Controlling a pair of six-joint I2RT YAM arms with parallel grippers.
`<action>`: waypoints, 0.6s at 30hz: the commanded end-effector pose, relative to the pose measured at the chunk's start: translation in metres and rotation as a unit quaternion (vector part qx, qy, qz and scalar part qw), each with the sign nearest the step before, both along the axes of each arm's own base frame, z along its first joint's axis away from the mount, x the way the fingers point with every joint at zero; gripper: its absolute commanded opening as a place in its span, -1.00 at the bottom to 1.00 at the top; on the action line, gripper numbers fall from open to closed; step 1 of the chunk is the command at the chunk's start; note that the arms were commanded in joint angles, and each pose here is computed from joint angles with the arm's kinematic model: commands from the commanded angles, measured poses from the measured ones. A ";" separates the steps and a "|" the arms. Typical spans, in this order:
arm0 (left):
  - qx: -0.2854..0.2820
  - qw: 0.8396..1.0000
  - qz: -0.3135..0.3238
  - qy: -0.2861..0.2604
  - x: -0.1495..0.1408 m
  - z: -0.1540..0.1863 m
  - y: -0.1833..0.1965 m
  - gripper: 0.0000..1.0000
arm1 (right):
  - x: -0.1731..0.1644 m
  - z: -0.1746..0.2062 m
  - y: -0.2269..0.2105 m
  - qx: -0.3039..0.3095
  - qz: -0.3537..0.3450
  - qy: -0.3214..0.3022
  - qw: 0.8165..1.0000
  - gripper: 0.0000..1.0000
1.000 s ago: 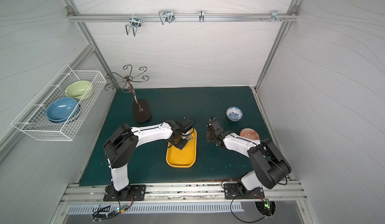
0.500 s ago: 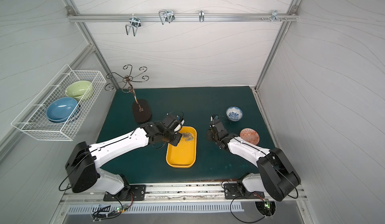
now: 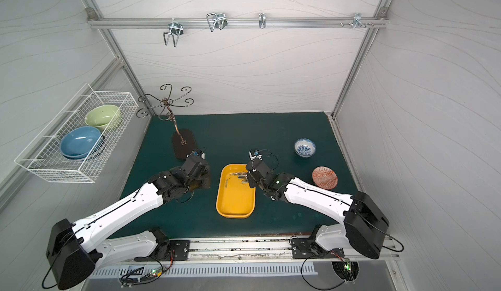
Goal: Take out the screws from the storage box
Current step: Pick up the screw from the storage box, then place the screw at the center of the board.
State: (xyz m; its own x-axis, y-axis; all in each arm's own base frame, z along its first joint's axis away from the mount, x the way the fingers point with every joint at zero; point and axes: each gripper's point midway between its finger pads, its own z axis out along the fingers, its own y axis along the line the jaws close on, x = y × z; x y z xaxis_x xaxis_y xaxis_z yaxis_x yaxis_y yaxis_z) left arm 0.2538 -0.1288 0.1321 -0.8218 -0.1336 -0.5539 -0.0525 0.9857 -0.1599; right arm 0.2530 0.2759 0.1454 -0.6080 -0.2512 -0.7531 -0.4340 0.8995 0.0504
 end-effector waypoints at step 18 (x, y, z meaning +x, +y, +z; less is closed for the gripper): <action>-0.062 0.965 0.211 0.143 -0.014 -0.085 0.076 -1.00 | -0.055 -0.068 0.091 -0.041 0.112 0.095 0.988 -0.22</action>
